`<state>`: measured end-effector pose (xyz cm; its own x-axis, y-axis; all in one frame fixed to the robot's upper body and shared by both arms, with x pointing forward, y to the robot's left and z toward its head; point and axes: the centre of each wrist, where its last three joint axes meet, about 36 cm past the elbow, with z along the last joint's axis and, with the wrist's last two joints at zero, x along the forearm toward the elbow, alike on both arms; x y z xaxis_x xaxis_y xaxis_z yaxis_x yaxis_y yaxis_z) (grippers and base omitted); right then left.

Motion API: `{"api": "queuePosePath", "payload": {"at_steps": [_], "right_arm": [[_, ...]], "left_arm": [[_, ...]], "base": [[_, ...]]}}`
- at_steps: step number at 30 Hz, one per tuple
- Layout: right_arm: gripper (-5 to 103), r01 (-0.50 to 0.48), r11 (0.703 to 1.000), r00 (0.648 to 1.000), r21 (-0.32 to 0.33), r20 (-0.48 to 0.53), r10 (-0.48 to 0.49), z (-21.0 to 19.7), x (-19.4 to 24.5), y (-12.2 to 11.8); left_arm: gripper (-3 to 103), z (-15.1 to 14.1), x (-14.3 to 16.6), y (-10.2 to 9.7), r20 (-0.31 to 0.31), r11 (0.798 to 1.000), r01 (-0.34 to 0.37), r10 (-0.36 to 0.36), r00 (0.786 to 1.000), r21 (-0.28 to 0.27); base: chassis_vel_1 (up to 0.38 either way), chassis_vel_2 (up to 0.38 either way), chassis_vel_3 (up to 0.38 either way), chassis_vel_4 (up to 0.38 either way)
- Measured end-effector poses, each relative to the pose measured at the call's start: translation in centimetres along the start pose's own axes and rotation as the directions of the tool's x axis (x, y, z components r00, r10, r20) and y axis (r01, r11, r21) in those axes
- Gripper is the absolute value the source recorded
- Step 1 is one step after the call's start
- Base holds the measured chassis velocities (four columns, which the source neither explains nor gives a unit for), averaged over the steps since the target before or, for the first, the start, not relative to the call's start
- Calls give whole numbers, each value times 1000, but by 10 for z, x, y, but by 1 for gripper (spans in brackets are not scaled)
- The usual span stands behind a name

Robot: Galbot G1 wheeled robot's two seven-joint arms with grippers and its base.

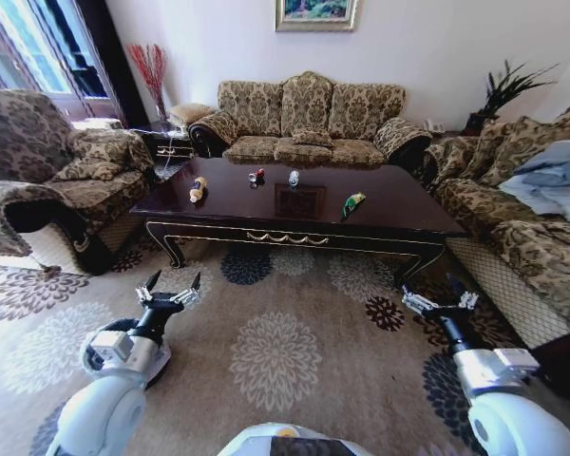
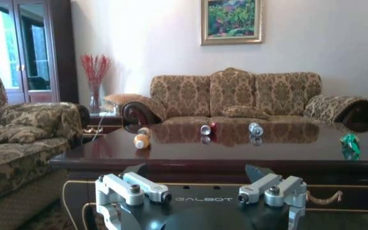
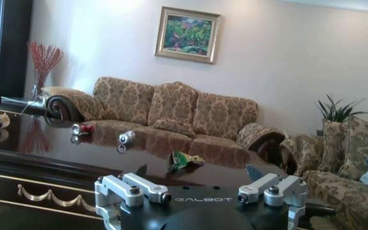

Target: Move to the front of the table and place the trash on the table into the trash bin.

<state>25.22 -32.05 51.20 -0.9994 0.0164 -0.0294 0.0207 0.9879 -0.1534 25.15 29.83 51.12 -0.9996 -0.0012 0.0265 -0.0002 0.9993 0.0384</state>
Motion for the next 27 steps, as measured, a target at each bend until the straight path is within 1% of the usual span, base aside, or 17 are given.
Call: {"api": "queuePosePath", "payload": {"at_steps": [10, 18, 23, 27], "right_arm": [[100, -7, 1000, 1000, -5, -16, 7, 7, -1, -1], [100, -8, 1000, 1000, -9, -9, 8, 7, -4, -2], [100, -11, 1000, 1000, -19, -6, 11, 9, -5, -4], [100, -4, 1000, 1000, -12, -8, 4, 9, -7, -5]], "left_arm": [[100, 2, -1, 1, -18, 1000, 2, -2, 1000, 10], [100, 5, -3, 2, -26, 1000, 8, -8, 1000, 15], [100, 5, 0, 0, -39, 1000, 2, -2, 999, 9], [100, 5, 4, 1, -49, 1000, 5, -5, 999, 4]], "base": [[0, 0, 0, 0], [0, 0, 0, 0], [0, 0, 0, 0], [0, 0, 0, 0]]}}
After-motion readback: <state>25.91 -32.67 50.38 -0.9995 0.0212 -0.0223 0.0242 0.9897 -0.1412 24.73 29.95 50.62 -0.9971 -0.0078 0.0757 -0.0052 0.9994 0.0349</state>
